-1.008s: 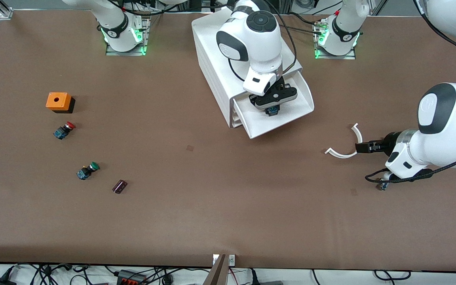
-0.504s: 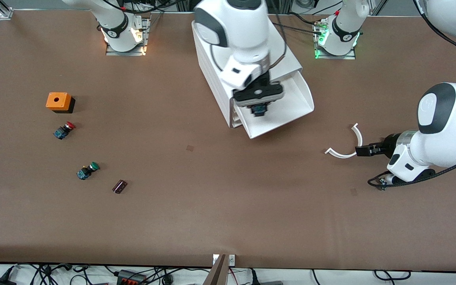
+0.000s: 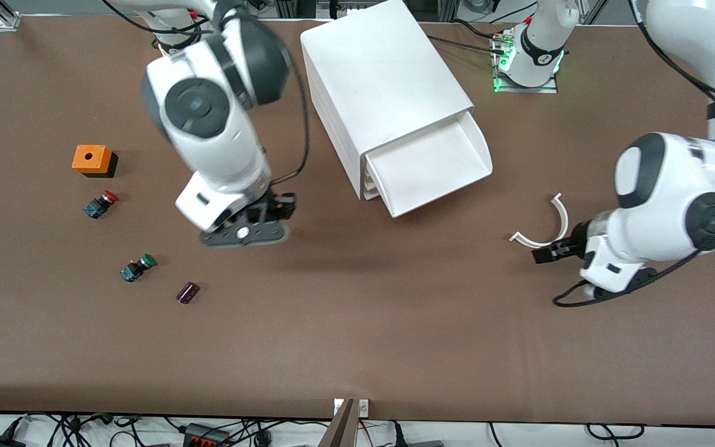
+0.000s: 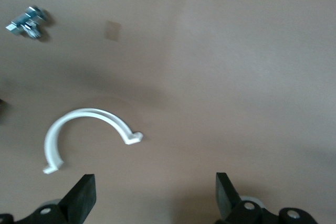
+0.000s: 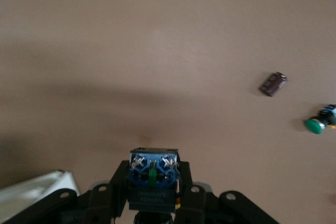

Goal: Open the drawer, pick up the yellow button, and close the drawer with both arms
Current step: 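Carry the button with the right gripper while the left gripper pushes the drawer shut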

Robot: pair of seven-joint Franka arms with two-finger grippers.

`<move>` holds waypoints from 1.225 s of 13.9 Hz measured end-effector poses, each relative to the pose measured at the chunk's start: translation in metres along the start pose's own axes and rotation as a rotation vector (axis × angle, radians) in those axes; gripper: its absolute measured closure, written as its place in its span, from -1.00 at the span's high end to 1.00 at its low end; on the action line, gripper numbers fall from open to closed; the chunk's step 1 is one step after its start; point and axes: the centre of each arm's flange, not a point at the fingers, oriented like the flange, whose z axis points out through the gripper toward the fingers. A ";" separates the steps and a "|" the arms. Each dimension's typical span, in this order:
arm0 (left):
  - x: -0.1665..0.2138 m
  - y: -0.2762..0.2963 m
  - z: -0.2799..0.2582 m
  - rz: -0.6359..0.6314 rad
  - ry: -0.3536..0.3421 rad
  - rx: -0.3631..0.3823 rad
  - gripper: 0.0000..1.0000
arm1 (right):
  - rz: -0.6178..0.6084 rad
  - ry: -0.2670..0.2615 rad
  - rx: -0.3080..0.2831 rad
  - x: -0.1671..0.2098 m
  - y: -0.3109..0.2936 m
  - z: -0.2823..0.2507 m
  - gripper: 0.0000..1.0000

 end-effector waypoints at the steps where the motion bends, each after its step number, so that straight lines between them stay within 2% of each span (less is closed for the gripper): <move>1: -0.011 0.018 0.008 -0.016 0.003 0.003 1.00 | -0.025 -0.034 -0.003 0.002 0.021 0.015 -0.17; 4: -0.043 0.058 0.026 -0.019 0.005 0.015 1.00 | -0.089 -0.112 0.022 0.007 0.074 0.055 -0.17; 9: -0.093 0.071 0.064 0.017 0.022 0.007 1.00 | -0.148 -0.167 0.063 0.003 0.114 0.118 -0.17; 12: -0.120 0.082 0.070 -0.004 0.018 0.014 1.00 | -0.176 -0.169 0.091 -0.003 0.109 0.148 -0.17; 17: -0.156 0.107 0.079 0.001 -0.001 0.017 1.00 | -0.213 -0.158 0.093 -0.006 0.107 0.197 -0.17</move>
